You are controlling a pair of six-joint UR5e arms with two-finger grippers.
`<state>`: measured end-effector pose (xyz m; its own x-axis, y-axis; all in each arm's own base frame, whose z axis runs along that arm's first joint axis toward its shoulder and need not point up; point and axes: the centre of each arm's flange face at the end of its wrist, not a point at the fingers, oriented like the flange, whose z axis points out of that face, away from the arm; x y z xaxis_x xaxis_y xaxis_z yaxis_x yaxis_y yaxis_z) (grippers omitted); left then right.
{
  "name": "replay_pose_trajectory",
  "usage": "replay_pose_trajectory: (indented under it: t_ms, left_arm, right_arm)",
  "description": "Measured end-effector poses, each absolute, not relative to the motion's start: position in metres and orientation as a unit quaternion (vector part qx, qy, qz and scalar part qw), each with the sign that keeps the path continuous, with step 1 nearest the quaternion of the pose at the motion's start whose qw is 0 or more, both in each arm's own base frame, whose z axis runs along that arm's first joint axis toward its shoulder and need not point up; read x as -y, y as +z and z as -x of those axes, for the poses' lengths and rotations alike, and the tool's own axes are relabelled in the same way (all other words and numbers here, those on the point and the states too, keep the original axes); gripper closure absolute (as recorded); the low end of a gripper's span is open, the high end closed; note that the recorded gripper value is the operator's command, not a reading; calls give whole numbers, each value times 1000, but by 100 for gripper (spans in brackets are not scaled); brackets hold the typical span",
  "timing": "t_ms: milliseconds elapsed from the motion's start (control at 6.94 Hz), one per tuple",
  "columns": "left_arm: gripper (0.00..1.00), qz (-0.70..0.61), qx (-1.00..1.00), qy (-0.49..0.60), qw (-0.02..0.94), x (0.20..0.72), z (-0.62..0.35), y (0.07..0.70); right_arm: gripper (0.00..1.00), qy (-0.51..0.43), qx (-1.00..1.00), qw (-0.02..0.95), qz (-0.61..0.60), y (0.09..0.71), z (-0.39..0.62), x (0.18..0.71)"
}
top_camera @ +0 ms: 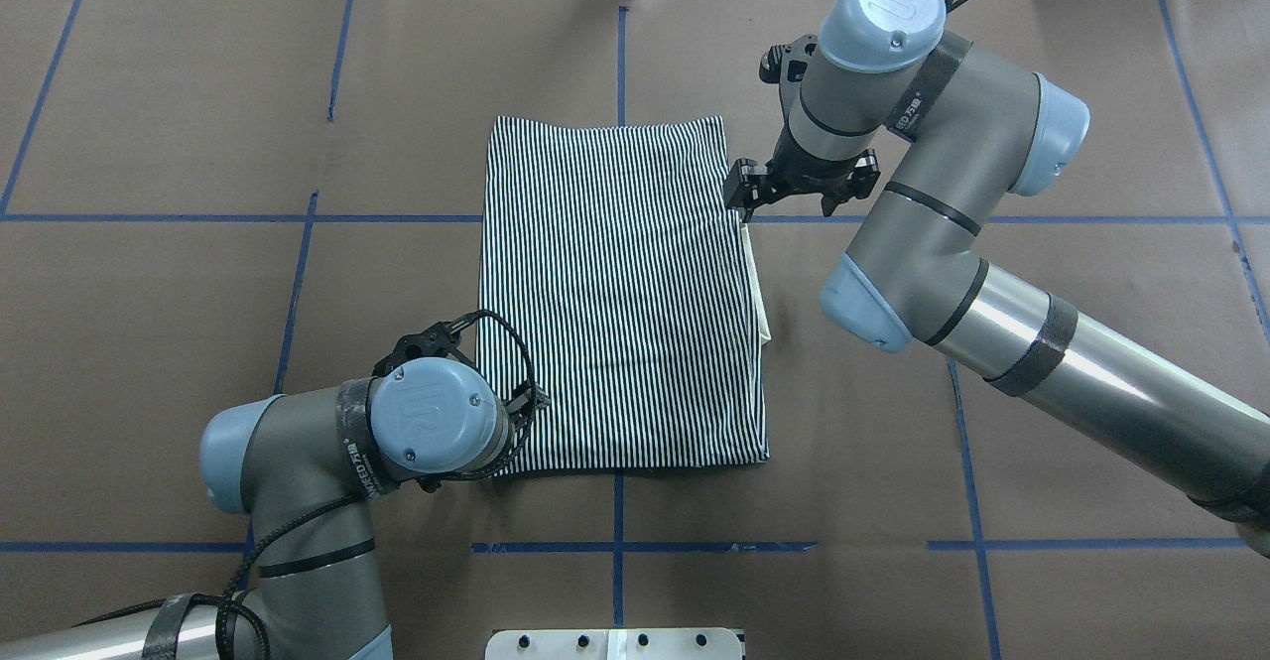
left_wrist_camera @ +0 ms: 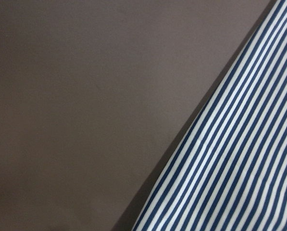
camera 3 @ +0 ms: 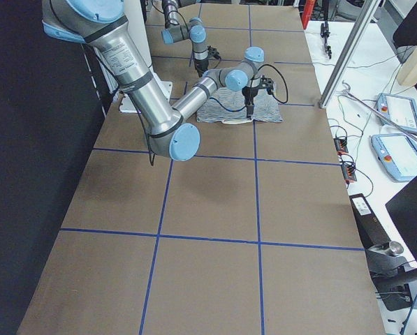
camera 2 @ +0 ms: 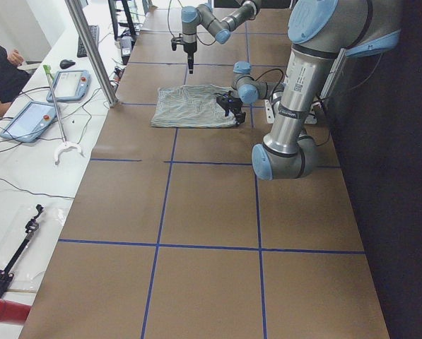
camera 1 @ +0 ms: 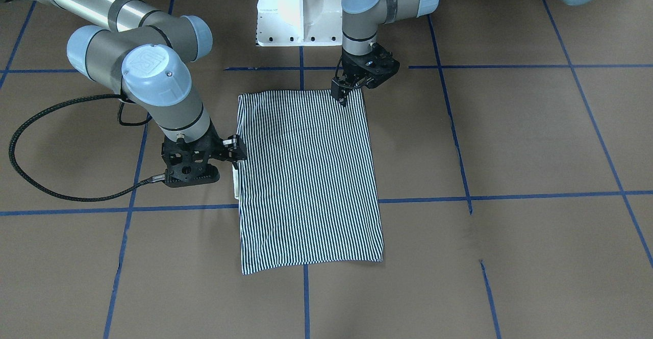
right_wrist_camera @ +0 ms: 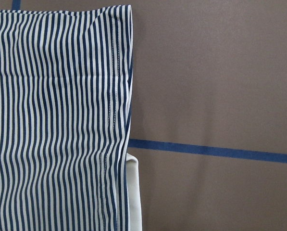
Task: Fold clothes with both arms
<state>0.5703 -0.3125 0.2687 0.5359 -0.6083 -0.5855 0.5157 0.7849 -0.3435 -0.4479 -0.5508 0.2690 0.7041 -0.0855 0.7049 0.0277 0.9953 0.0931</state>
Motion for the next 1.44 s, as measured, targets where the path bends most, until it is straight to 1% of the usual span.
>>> replay_pose_trajectory:
  t_ms: [144,721,1153,1297,1441]
  left_arm:
    - [6,65,-357,-322,874,314,-574,268]
    - [9,66,-354,-321,876,315,-578,268]
    - [9,67,-352,-319,877,311,-578,271]
    - [12,67,-351,-318,878,309,-578,272]
    - [27,68,-350,-318,878,308,-578,273]
  right_arm:
    - [0,-30,383,922,-37,269,448,551]
    - [0,-30,381,923,-36,270,448,551]
    - [0,-29,381,924,-36,270,448,551]
    - [0,-29,381,924,-35,270,448,551]
    - [0,-29,380,924,-35,270,448,550]
